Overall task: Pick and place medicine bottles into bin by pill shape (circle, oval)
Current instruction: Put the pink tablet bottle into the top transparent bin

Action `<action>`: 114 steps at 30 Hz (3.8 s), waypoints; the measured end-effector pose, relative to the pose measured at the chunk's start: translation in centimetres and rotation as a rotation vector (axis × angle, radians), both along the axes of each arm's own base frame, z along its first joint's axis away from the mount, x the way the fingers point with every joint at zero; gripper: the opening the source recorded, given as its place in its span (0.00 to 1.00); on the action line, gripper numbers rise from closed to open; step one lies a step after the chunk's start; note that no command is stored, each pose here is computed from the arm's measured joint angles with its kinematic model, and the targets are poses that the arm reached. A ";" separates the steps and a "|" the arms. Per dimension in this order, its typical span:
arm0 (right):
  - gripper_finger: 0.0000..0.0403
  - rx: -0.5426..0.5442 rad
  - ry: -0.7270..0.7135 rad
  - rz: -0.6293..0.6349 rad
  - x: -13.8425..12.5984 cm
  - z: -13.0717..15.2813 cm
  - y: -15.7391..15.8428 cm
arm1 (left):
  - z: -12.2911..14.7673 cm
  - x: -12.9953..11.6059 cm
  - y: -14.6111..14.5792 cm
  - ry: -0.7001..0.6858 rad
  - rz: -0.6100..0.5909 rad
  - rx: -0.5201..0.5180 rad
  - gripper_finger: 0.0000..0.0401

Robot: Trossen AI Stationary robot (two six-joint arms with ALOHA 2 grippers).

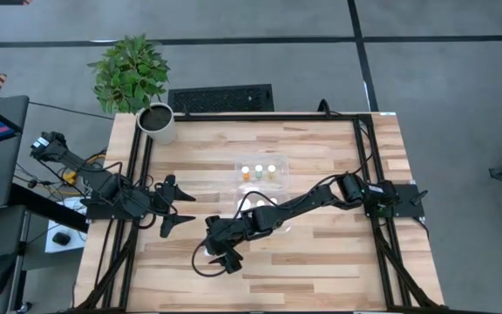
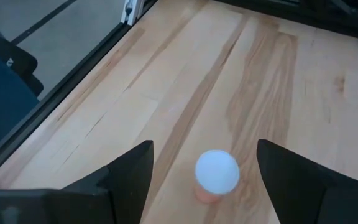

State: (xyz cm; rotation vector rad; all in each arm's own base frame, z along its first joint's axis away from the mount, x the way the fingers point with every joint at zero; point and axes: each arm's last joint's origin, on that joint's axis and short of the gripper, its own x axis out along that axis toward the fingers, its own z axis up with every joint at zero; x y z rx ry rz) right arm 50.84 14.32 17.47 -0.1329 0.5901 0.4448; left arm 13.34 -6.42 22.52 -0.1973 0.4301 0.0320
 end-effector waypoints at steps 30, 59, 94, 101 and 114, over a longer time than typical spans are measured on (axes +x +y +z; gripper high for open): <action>0.73 0.078 -0.009 -0.001 -0.3 -1.1 0.0 | 0.0 0.0 0.0 0.000 0.000 0.000 0.71; 0.70 0.109 -0.017 0.013 0.4 -2.5 -0.6 | 0.0 0.0 0.0 0.000 -0.004 0.009 0.71; 0.47 0.096 0.021 -0.001 0.3 -2.6 -1.1 | 0.0 0.0 0.0 0.005 0.000 0.005 0.71; 0.30 0.091 0.034 -0.004 0.2 -2.7 -1.1 | -0.1 0.0 0.0 0.006 -0.001 0.006 0.71; 0.29 0.057 0.023 0.034 -0.9 1.0 -1.5 | 0.0 0.0 0.0 0.005 0.000 0.004 0.71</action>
